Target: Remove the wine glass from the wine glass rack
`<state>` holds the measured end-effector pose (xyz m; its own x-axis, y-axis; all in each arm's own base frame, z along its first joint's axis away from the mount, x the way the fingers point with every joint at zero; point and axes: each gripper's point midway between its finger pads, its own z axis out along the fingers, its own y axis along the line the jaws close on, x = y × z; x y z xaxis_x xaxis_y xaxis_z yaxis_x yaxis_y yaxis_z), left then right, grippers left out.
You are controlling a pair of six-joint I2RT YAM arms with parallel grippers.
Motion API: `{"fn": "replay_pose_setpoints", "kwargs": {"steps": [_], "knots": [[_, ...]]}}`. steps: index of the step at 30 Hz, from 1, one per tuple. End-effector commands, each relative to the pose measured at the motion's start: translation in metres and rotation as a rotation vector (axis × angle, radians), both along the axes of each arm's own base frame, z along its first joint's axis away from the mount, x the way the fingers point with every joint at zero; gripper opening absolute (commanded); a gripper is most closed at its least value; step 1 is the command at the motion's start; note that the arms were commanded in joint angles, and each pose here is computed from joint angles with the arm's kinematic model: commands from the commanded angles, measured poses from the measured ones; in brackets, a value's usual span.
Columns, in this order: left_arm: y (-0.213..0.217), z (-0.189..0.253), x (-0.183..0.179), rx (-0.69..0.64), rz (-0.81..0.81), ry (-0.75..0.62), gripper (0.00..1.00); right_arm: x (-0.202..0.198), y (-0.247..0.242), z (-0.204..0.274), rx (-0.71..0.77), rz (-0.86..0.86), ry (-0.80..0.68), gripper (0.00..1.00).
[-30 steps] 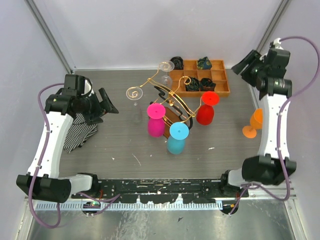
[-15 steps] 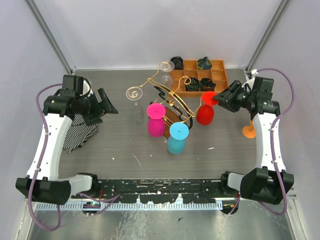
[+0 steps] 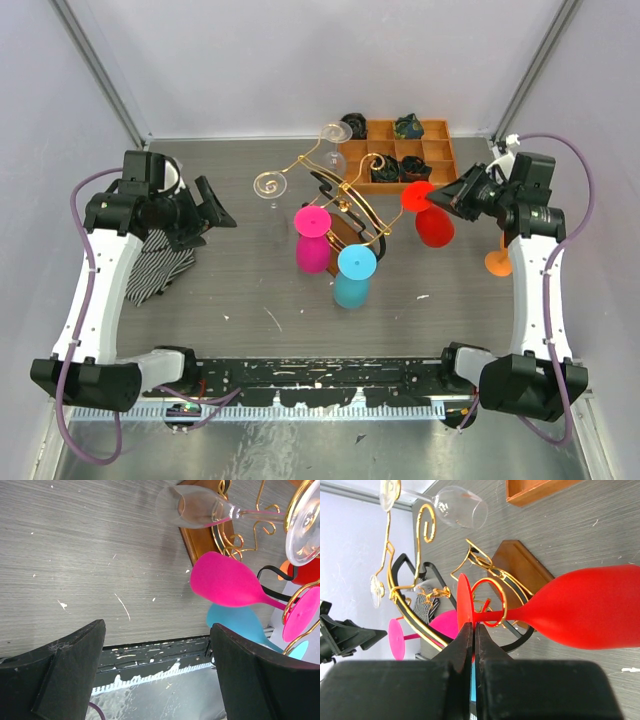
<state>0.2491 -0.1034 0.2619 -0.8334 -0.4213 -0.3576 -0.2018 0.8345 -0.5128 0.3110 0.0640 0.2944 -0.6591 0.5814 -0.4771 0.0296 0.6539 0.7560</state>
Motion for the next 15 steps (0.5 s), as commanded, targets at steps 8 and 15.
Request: {"fn": "replay_pose_setpoints", "kwargs": {"steps": [8,15], "knots": [[-0.005,0.006,-0.007,-0.038,-0.021,-0.016,0.92,0.010,-0.004,0.034,-0.007,-0.039,-0.162,0.01],[-0.002,0.010,-0.011,-0.023,-0.021,-0.031,0.92,0.037,-0.008,0.045,0.022,-0.052,-0.238,0.01]]}}
